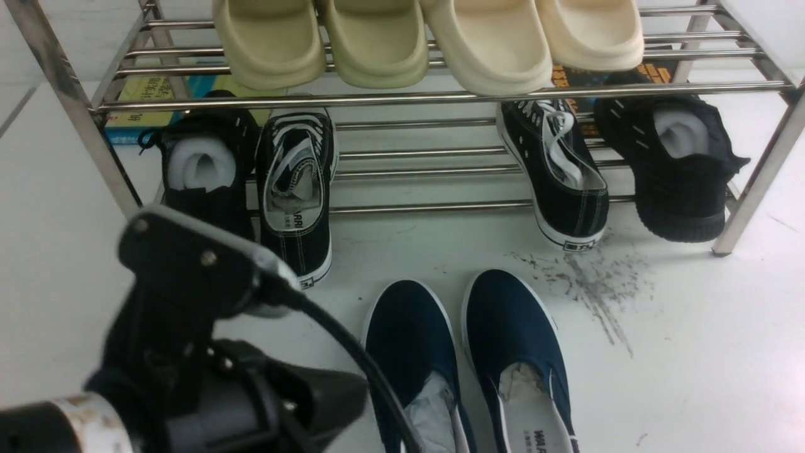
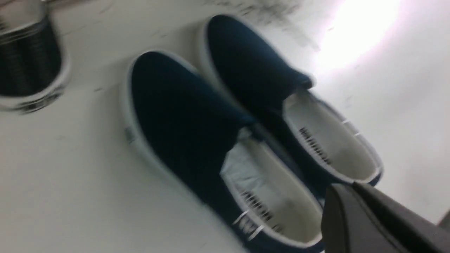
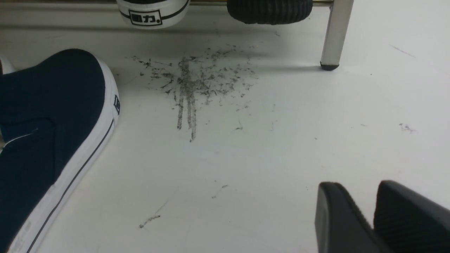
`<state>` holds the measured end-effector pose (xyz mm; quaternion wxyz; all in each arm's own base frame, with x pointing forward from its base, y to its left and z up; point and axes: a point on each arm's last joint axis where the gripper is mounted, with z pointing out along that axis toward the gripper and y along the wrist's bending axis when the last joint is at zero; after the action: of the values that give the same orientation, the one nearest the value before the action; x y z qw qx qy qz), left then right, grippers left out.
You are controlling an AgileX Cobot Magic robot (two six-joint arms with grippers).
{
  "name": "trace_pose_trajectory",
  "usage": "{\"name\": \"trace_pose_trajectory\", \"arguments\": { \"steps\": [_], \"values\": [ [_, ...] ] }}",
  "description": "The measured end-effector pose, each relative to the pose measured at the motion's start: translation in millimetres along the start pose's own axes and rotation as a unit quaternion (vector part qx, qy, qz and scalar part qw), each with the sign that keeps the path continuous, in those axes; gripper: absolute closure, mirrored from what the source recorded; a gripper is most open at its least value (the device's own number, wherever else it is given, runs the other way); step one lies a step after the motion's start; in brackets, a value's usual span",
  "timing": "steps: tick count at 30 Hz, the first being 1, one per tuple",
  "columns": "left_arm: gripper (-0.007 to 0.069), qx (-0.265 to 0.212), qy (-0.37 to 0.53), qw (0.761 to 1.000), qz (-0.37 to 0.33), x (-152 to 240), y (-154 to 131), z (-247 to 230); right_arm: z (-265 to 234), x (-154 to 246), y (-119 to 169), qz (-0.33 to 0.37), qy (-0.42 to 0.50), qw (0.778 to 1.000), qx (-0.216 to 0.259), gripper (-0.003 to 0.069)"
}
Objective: Take the shoes off the shelf with your hand on the white table.
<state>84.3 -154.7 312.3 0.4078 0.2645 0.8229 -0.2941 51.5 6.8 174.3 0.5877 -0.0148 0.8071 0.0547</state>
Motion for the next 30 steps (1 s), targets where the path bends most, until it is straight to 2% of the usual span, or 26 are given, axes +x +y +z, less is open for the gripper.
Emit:
{"name": "trace_pose_trajectory", "arguments": {
  "steps": [3,7,20,26,28,30],
  "values": [
    [0.0586,0.060,-0.029,0.998,-0.010,10.6,-5.7,8.5,0.0,0.0,0.0,0.000,0.000,1.000,0.000,0.0469],
    [0.0582,0.080,-0.032,0.996,-0.006,19.7,-6.2,13.7,0.0,0.0,0.0,0.000,0.000,1.000,0.000,0.0467],
    [0.0571,0.062,-0.019,0.998,0.005,24.4,-2.0,15.3,0.0,0.0,0.0,0.000,0.000,1.000,0.000,0.0461],
    [0.0566,0.041,-0.032,0.998,-0.044,44.5,25.4,-8.0,0.0,0.0,0.0,0.000,0.000,1.000,0.000,0.0461],
    [0.0561,0.012,-0.055,0.996,-0.064,66.1,47.2,-19.2,0.0,0.0,0.0,0.000,0.000,1.000,0.000,0.0459],
    [0.0560,-0.006,-0.068,0.995,-0.069,76.3,56.5,-23.0,0.0,0.0,0.0,0.000,0.000,1.000,0.000,0.0458]
  ]
}}
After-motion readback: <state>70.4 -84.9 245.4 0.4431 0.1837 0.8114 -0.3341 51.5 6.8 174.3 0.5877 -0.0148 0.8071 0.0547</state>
